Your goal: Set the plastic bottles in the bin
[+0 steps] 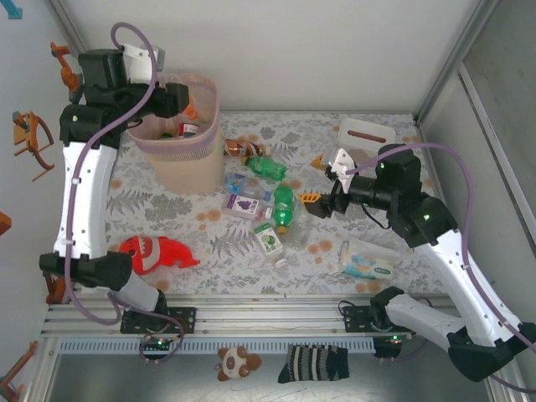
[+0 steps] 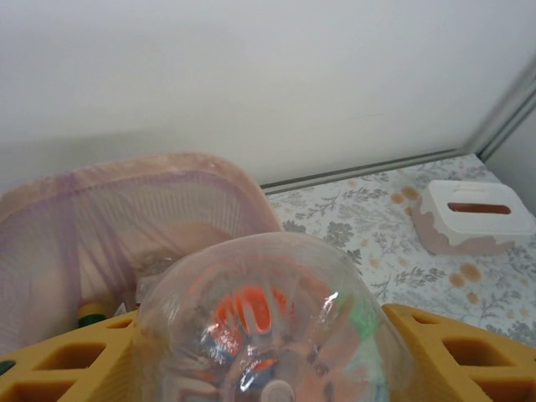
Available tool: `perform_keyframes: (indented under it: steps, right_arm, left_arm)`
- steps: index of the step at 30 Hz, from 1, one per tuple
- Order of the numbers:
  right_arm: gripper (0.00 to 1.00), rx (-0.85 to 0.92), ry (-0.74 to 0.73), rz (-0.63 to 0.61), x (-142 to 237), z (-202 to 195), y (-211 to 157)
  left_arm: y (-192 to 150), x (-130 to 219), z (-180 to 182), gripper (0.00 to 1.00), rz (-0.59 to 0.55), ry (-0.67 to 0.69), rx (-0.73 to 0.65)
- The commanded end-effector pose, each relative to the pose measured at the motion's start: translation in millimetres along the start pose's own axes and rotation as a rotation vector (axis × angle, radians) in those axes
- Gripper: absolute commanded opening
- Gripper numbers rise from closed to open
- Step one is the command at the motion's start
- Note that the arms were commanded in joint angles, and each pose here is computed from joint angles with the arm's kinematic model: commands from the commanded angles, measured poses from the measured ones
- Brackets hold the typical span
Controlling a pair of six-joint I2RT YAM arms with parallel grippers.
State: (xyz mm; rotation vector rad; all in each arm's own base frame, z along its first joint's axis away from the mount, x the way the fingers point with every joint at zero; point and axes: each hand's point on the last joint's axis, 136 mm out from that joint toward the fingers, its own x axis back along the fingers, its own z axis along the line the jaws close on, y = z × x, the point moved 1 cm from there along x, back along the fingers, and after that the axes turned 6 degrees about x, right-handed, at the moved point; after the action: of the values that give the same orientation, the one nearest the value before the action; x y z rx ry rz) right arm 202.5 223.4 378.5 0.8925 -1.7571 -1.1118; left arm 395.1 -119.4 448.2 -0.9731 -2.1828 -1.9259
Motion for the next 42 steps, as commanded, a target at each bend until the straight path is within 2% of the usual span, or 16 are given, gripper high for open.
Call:
perform_keyframes:
  steps: [1, 6, 14, 27, 33, 42]
  right_arm:
    - [0.81, 0.001, -0.007, -0.011, 3, -1, 8]
    - [0.81, -0.005, 0.004, -0.007, -1, -1, 5]
    - [0.81, -0.015, 0.031, -0.007, -8, 0, 2]
    - [0.8, -0.028, 0.051, 0.013, -15, -1, -4]
    - [0.8, -0.035, 0.054, 0.02, -18, -2, -8]
    - [0.8, -0.042, 0.054, 0.035, -21, -2, -13]
  left_arm:
    - [-17, -7, 11, 0.39, 0.115, 0.035, 0.054]
    - [-30, -26, 25, 0.41, 0.235, 0.051, 0.096]
    - [-50, -60, 36, 0.41, 0.353, 0.015, 0.159]
    - [-116, -107, 52, 0.41, 0.609, 0.007, 0.222]
    - [-153, -123, 58, 0.45, 0.726, 0.011, 0.234]
    - [-197, -146, 64, 0.47, 0.819, 0.002, 0.253]
